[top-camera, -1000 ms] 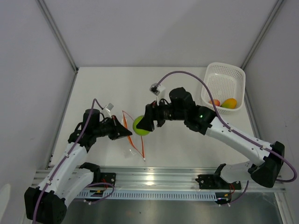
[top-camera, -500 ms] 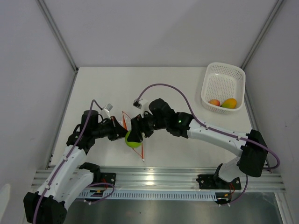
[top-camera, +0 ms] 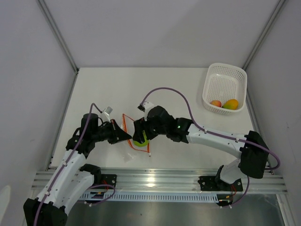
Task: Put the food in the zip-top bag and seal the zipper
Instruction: Place the fake fruit in the zipper food storage bag, then adjust the zipper food storage bag at the center of the board.
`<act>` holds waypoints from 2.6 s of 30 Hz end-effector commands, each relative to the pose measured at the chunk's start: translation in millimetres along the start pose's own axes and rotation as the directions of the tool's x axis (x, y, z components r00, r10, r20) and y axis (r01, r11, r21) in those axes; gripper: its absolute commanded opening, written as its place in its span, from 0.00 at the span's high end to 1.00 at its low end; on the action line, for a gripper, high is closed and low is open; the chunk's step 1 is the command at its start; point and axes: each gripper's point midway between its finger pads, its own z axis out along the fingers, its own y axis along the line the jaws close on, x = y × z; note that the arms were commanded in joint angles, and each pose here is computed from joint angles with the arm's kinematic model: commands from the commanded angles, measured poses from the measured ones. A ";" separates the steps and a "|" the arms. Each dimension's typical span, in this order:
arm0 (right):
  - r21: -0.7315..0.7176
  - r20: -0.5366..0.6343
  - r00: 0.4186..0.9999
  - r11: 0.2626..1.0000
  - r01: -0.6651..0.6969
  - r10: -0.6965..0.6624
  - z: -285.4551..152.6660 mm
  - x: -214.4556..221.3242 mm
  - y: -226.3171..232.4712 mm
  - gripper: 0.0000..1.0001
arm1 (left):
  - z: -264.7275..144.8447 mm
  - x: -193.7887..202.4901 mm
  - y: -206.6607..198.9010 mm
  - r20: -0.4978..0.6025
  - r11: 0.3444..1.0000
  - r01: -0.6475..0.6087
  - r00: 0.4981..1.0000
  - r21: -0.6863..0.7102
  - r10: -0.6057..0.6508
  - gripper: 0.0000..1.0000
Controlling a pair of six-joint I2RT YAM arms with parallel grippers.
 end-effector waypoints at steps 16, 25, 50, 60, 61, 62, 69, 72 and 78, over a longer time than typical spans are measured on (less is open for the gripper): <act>0.012 0.017 1.000 1.000 0.014 -0.015 15.3 -0.1 2.1 0.56 | -8.8 11.5 -32.2 -0.059 0.988 0.007 0.998 0.154 0.002 0.99; -0.060 -0.034 0.999 0.998 0.026 -0.028 1.6 11.8 16.5 0.27 | -6.6 10.5 -27.9 -0.048 0.990 0.006 0.999 0.141 0.001 0.99; -0.184 -0.043 0.996 0.981 0.065 -0.074 -13.9 22.9 43.0 0.01 | -6.5 16.2 -30.4 -0.068 0.984 0.017 0.998 0.180 -0.005 0.99; -0.125 0.094 0.994 0.990 0.070 -0.058 -66.2 -20.2 46.1 0.01 | -7.3 19.6 -29.6 -0.077 0.983 0.019 0.997 0.184 -0.005 0.99; -0.108 0.100 0.993 0.992 0.068 -0.057 -69.3 -21.3 43.1 0.01 | -7.8 19.5 -30.5 -0.077 0.982 0.019 0.997 0.186 -0.004 0.99; -0.099 0.108 0.993 0.993 0.064 -0.054 -71.3 -22.7 41.6 0.01 | -7.8 20.2 -29.9 -0.079 0.983 0.021 0.997 0.185 -0.006 0.99; 0.038 0.103 0.995 0.999 -0.019 0.015 -66.9 -17.0 4.2 0.05 | -10.2 22.7 -32.6 -0.084 0.980 0.018 0.996 0.198 -0.001 0.99; 0.035 0.091 0.995 0.999 -0.038 0.034 -57.2 -8.5 -3.2 0.19 | -11.3 22.2 -34.1 -0.081 0.979 0.017 0.997 0.201 0.000 0.99; 0.004 0.065 0.997 0.999 -0.035 0.034 -37.2 8.4 -5.9 0.46 | -14.2 22.6 -38.4 -0.082 0.977 0.008 0.997 0.214 0.010 0.99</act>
